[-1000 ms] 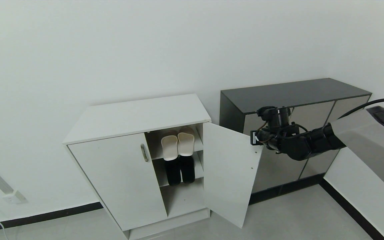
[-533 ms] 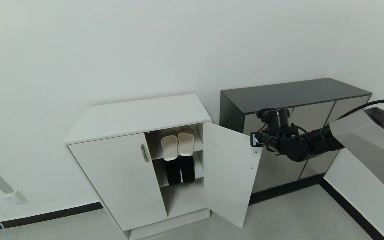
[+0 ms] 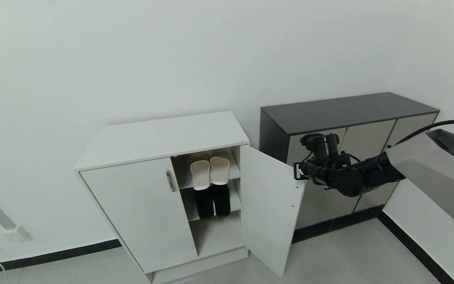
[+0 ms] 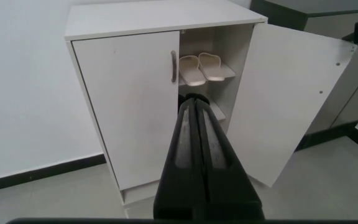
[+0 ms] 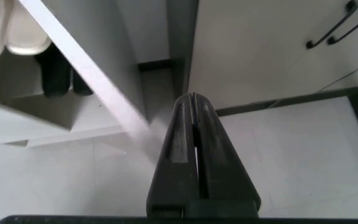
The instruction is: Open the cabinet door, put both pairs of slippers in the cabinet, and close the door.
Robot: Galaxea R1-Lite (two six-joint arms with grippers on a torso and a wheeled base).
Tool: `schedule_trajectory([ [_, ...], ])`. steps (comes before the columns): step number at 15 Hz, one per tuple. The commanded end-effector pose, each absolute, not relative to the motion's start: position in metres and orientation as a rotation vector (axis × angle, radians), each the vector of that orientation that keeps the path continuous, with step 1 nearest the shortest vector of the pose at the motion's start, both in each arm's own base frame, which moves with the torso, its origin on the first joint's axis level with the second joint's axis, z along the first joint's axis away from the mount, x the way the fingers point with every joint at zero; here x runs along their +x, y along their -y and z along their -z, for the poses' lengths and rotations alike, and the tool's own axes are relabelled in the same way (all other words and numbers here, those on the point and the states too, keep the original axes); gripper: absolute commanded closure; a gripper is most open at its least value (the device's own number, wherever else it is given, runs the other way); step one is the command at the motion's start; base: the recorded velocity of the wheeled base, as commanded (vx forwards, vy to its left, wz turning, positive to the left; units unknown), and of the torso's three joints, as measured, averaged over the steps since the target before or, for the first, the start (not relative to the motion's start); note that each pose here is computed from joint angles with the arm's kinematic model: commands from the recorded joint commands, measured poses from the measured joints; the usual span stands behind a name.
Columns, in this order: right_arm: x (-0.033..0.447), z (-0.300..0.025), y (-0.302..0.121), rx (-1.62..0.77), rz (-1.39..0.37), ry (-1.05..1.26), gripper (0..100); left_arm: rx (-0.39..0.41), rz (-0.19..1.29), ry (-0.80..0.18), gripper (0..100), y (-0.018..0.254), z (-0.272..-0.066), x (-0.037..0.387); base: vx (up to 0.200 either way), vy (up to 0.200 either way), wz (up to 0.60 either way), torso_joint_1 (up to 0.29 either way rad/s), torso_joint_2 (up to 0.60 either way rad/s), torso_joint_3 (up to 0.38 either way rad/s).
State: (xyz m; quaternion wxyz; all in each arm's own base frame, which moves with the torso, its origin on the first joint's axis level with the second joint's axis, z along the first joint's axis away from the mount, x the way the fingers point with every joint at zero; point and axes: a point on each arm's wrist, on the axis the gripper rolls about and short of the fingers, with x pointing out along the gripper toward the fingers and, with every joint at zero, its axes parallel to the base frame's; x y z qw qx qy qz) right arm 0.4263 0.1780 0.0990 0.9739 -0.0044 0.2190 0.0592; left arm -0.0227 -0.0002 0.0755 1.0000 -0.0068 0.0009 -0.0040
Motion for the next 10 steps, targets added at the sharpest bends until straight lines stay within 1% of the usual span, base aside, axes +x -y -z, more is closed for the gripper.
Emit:
schedule_trajectory([
  [1, 0.415, -0.103, -0.186, -0.001, -0.142, -0.444, 100, -0.014, 0.009, -0.002, 100, 0.0, -0.076, -0.023, 0.0, 0.0, 0.0, 0.0, 0.0, 0.0],
  [10, 0.349, -0.103, -0.239, -0.046, -0.317, -0.449, 100, -0.014, 0.008, -0.002, 100, 0.0, -0.076, -0.023, 0.0, 0.0, 0.0, 0.0, 0.0, 0.0],
])
